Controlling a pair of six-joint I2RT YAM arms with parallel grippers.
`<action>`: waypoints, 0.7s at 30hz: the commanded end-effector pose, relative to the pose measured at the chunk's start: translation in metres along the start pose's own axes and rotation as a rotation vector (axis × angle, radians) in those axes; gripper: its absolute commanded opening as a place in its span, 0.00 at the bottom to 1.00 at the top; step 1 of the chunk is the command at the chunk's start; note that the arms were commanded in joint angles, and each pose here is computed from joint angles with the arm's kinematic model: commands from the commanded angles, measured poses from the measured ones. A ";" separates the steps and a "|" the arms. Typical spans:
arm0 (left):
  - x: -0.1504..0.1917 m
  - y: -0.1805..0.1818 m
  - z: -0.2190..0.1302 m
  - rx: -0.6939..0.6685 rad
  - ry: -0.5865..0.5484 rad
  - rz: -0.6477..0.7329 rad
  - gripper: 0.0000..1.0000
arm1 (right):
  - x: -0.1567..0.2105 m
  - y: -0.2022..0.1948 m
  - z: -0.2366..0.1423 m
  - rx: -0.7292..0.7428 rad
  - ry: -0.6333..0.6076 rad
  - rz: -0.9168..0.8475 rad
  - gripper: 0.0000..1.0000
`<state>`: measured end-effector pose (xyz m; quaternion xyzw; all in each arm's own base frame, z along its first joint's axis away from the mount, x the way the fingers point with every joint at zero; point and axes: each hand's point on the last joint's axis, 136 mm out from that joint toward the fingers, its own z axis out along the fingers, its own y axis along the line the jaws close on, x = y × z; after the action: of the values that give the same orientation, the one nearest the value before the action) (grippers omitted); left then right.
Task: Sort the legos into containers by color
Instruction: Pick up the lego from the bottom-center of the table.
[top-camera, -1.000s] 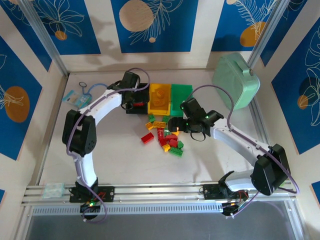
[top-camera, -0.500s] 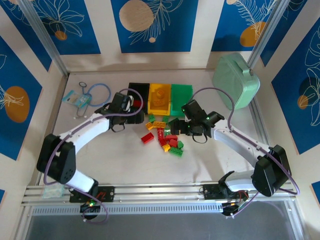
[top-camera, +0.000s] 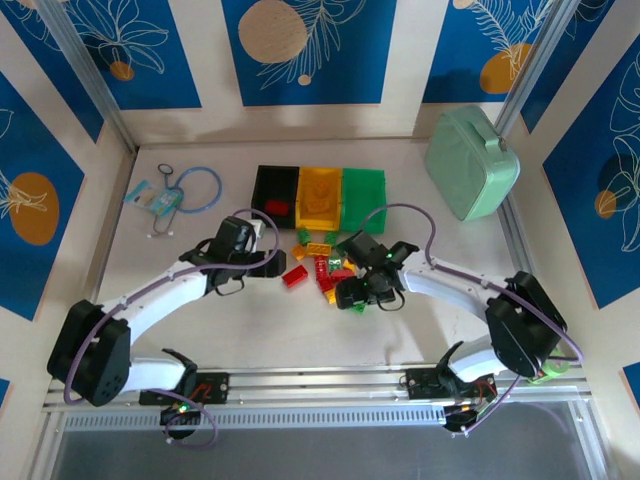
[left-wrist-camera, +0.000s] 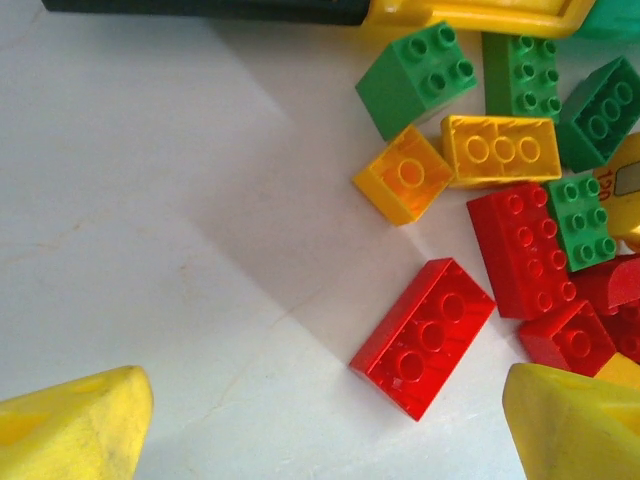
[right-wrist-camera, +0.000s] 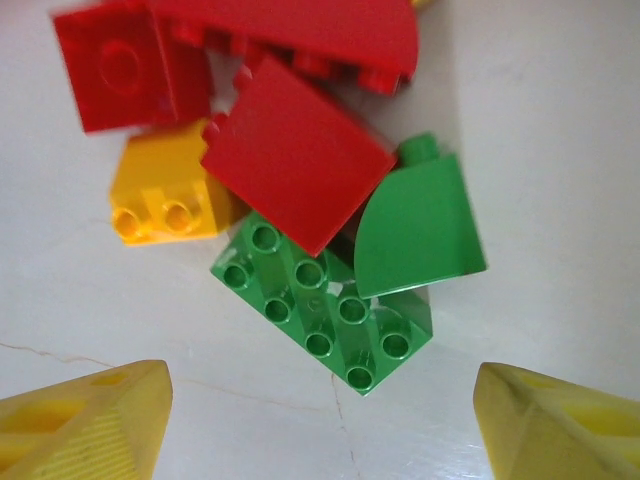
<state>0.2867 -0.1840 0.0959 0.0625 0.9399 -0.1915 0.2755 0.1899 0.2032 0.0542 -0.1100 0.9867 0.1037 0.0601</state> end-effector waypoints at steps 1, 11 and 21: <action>0.001 -0.008 0.001 0.040 -0.011 -0.008 0.90 | 0.009 0.001 0.011 0.016 0.041 -0.012 0.80; 0.005 -0.006 0.001 0.037 -0.014 -0.003 0.89 | 0.011 0.008 0.034 0.099 0.075 -0.108 0.75; 0.007 -0.004 0.005 0.029 -0.007 0.005 0.89 | 0.017 0.002 0.040 0.271 0.085 -0.203 0.72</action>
<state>0.2845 -0.1864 0.0901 0.0594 0.9380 -0.2011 0.2761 0.1742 0.2131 0.0146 -0.1957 0.9800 -0.0141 0.0339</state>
